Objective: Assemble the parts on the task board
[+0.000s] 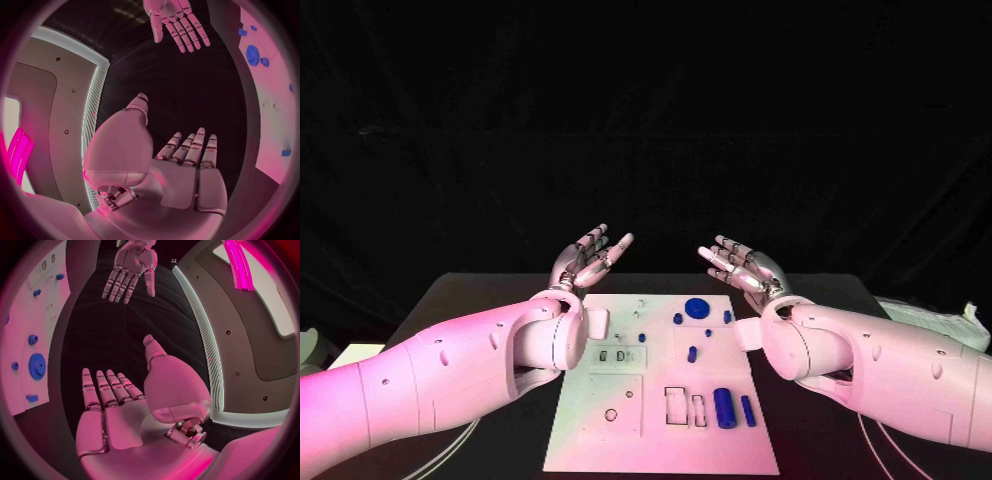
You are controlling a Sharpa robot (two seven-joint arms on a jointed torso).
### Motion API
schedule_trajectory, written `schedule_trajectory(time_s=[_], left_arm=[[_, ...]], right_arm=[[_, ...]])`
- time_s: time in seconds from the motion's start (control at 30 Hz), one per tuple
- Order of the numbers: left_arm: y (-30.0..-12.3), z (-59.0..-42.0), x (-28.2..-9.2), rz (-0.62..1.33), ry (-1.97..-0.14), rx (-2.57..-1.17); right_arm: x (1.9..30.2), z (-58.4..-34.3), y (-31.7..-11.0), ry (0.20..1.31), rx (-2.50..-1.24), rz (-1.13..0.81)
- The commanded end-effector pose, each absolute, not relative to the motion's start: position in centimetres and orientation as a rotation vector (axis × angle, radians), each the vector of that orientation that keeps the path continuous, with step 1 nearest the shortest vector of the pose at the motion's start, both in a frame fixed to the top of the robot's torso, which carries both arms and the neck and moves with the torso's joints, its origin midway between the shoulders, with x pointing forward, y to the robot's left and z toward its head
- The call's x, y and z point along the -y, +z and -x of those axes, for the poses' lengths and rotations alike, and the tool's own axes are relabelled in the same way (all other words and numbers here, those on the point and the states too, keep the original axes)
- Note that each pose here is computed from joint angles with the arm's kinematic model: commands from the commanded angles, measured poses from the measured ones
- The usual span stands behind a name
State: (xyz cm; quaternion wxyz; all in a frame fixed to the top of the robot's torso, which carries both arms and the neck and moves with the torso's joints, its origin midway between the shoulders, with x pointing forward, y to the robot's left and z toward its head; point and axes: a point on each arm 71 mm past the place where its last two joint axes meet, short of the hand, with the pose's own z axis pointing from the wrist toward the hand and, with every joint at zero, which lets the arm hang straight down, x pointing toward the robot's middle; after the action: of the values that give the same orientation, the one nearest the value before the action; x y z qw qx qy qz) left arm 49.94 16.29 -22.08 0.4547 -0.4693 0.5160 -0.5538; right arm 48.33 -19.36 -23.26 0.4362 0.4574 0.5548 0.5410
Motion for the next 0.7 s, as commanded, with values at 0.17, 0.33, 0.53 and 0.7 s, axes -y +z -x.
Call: schedule_trajectory(time_s=[0.17,0.33,0.53,0.7], left_arm=[[-21.8,-49.9,-15.7,1.132,-1.455,-1.284],[-21.6,-50.1,-18.2,1.121,-1.437,-1.254],[-21.3,-49.9,-19.3,1.116,-1.44,-1.246],[-21.0,-49.4,-19.9,1.118,-1.462,-1.262]], right_arm=[[18.1,-48.3,-23.5,1.478,-1.565,-1.016],[21.1,-49.8,-22.5,1.329,-1.439,-0.819],[21.8,-50.4,-21.9,1.279,-1.431,-0.719],[22.2,-50.7,-21.0,1.23,-1.46,-0.598]])
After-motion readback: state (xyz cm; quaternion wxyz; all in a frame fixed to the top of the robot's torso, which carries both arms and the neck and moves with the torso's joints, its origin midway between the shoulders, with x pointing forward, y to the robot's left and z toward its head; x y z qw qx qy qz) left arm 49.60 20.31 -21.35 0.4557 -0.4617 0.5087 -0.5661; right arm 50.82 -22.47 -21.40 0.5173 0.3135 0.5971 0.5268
